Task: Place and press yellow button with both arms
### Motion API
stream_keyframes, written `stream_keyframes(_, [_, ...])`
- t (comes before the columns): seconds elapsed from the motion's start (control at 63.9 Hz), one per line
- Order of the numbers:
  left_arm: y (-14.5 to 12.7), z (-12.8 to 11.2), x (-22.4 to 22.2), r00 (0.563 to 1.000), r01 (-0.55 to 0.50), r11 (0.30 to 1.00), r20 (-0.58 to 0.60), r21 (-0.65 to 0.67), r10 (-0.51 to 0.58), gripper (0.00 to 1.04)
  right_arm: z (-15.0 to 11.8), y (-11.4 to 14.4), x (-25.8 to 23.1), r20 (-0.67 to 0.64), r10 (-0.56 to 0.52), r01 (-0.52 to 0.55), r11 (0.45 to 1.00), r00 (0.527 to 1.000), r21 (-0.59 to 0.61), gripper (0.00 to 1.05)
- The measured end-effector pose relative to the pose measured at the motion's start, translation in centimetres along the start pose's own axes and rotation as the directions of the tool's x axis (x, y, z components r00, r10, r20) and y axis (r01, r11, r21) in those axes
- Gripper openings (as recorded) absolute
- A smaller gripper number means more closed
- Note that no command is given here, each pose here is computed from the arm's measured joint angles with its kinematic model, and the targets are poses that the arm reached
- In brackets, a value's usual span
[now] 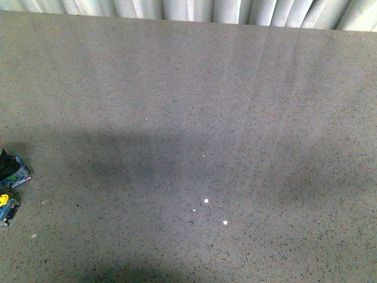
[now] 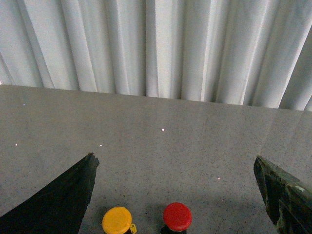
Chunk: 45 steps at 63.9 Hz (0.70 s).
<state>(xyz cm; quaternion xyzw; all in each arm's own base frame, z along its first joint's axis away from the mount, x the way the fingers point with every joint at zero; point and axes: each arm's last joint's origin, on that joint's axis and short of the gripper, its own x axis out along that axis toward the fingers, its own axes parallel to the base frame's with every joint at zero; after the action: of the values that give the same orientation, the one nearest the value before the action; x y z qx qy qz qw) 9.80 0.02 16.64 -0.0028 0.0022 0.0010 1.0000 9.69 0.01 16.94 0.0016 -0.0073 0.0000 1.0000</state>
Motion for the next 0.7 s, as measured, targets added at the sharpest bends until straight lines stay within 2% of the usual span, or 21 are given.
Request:
stream_keyframes(0.594, [0.0, 0.0, 0.0, 1.000, 0.000, 1.000, 0.000, 0.000, 0.000, 0.96, 0.0, 0.0, 0.0, 0.000, 0.000, 0.000, 1.000, 1.000, 0.000, 0.96])
stream_keyframes(0.61, [0.0, -0.1, 0.0, 1.000, 0.007, 1.000, -0.018, 0.000, -0.007, 0.96, 0.0, 0.0, 0.0, 0.000, 0.000, 0.000, 1.000, 1.000, 0.000, 0.96])
stream_keyframes(0.641, [0.0, 0.0, 0.1, 0.984, 0.038, 0.999, -0.175, -0.006, -0.038, 0.96, 0.0, 0.0, 0.0, 0.000, 0.000, 0.000, 1.000, 1.000, 0.000, 0.96])
stream_keyframes(0.704, [0.1, 0.3, 1.0, 0.924, 0.047, 0.999, -0.378, -0.026, -0.053, 0.96, 0.0, 0.0, 0.0, 0.000, 0.002, -0.002, 1.000, 1.000, 0.000, 0.96])
